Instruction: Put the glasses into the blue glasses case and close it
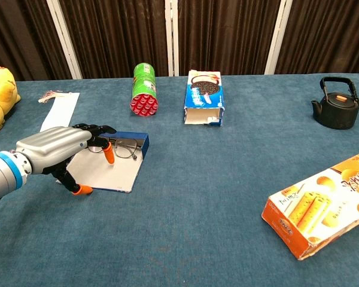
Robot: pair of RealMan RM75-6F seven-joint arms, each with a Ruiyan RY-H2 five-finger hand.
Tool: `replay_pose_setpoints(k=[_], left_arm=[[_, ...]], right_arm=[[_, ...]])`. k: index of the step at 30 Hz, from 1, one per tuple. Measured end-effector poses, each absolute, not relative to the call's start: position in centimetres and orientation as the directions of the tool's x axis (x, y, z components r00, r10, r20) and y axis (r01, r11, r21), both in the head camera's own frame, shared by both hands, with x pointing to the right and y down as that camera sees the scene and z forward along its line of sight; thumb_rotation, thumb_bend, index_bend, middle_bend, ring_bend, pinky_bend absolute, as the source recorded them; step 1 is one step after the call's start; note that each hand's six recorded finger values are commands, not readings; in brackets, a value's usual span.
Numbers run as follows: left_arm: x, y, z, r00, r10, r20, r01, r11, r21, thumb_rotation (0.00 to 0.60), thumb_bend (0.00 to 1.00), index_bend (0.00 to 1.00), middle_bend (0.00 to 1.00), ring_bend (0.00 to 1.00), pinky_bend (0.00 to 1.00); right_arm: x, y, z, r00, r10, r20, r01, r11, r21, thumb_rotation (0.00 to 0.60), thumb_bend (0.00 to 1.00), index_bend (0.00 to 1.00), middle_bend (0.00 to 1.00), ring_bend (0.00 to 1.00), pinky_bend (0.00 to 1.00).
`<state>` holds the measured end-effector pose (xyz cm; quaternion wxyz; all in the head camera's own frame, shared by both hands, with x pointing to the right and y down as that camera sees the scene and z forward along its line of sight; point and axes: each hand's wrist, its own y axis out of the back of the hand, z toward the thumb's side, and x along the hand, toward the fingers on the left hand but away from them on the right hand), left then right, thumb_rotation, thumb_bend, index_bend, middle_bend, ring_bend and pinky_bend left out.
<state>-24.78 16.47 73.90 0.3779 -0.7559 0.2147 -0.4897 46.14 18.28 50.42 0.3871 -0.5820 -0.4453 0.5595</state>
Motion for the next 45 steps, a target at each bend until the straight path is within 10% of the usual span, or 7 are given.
replay_pose_setpoints(k=[20, 31, 45], left_arm=[[-25.1, 16.7, 75.0, 0.423, -0.688, 0.59, 0.042, -0.635, -0.771, 0.6, 0.23, 0.35, 0.0, 0.0, 0.0], [-25.0, 16.5, 75.0, 0.429, -0.691, 0.582, 0.038, -0.63, -0.776, 0.6, 0.48, 0.36, 0.0, 0.0, 0.0], [-25.1, 16.0, 74.7, 0.421, -0.69, 0.588, 0.041, -0.633, -0.773, 0.6, 0.56, 0.37, 0.0, 0.0, 0.0]], right_arm=[[46.1, 18.3, 50.6, -0.024, 0.95, -0.312, 0.083, -0.309, -0.948, 0.6, 0.0, 0.0, 0.0, 0.0, 0.0], [46.1, 18.3, 50.6, -0.022, 0.949, -0.313, 0.084, -0.311, -0.947, 0.6, 0.0, 0.0, 0.0, 0.0, 0.0], [46.0, 18.3, 50.7, -0.021, 0.948, -0.317, 0.084, -0.314, -0.946, 0.6, 0.0, 0.0, 0.0, 0.0, 0.0]])
